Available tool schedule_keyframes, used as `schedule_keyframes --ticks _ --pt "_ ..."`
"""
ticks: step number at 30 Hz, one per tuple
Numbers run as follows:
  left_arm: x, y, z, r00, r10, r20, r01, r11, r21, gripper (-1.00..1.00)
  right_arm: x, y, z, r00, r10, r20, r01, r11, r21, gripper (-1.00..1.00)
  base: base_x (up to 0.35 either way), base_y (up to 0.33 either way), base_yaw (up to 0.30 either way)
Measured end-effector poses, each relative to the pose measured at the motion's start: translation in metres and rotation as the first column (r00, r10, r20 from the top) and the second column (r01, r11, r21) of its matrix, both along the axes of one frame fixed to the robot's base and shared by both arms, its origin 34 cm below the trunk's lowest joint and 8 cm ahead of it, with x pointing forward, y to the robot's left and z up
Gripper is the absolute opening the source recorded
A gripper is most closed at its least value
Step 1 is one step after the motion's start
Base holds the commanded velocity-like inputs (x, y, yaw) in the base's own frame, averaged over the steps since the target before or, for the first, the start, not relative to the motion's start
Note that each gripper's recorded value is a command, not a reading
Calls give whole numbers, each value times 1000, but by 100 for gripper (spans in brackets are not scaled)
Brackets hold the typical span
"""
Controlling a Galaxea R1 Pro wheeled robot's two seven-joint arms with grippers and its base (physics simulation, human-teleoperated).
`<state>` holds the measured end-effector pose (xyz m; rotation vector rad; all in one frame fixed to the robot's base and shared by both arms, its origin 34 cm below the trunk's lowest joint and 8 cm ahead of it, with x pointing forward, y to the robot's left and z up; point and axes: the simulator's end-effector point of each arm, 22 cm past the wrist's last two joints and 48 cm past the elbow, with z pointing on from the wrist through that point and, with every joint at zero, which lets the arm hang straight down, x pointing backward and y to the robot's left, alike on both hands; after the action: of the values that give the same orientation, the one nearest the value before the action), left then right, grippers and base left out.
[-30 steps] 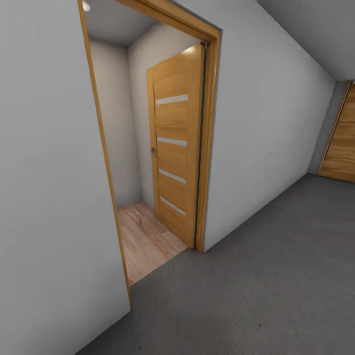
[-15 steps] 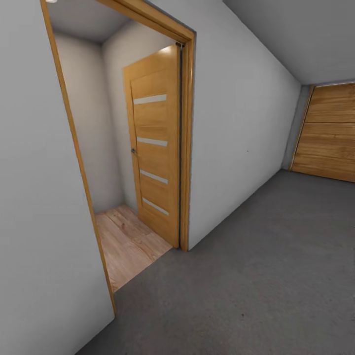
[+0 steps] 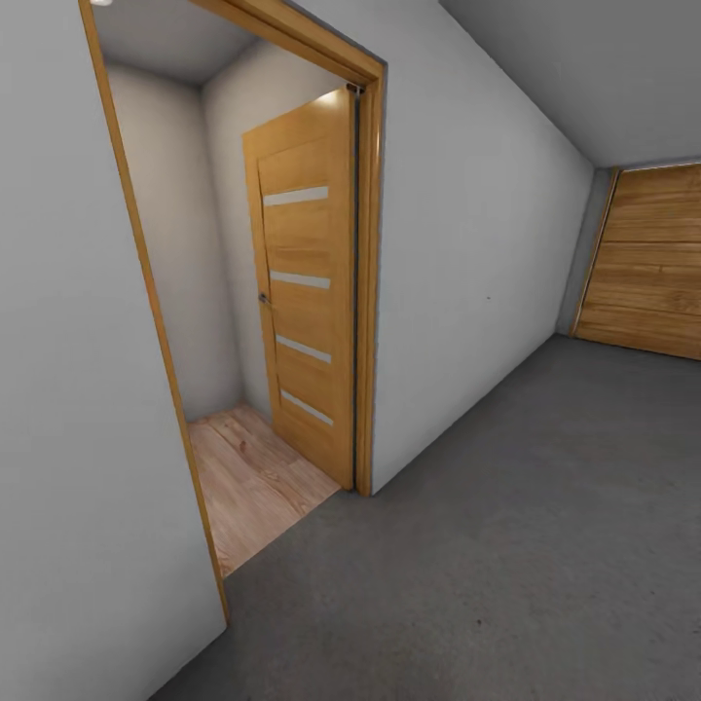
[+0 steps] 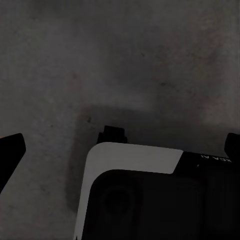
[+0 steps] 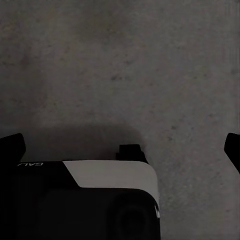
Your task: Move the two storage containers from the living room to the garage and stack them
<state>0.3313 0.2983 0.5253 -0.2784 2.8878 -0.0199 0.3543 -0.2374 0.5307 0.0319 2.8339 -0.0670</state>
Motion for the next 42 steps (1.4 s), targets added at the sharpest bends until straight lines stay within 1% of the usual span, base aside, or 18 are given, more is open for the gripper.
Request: schedule_keyframes --ticks 19,30,42 --pt "-2 -1 -1 1000 3 -6 -3 1000 -3 100 -2 -6 -1 1000 1 -5 -1 1000 -9 100 0 0 0" --pt "-4 -2 -2 1000 -7 -10 7 1000 -2 100 -3 -6 -2 1000 0 -8 0 1000 -9 100 0 0 0" --pt "-6 -1 -3 1000 -1 -16 1 1000 -1 100 -5 -6 -3 1000 -1 -14 1 1000 -8 100 0 0 -23"
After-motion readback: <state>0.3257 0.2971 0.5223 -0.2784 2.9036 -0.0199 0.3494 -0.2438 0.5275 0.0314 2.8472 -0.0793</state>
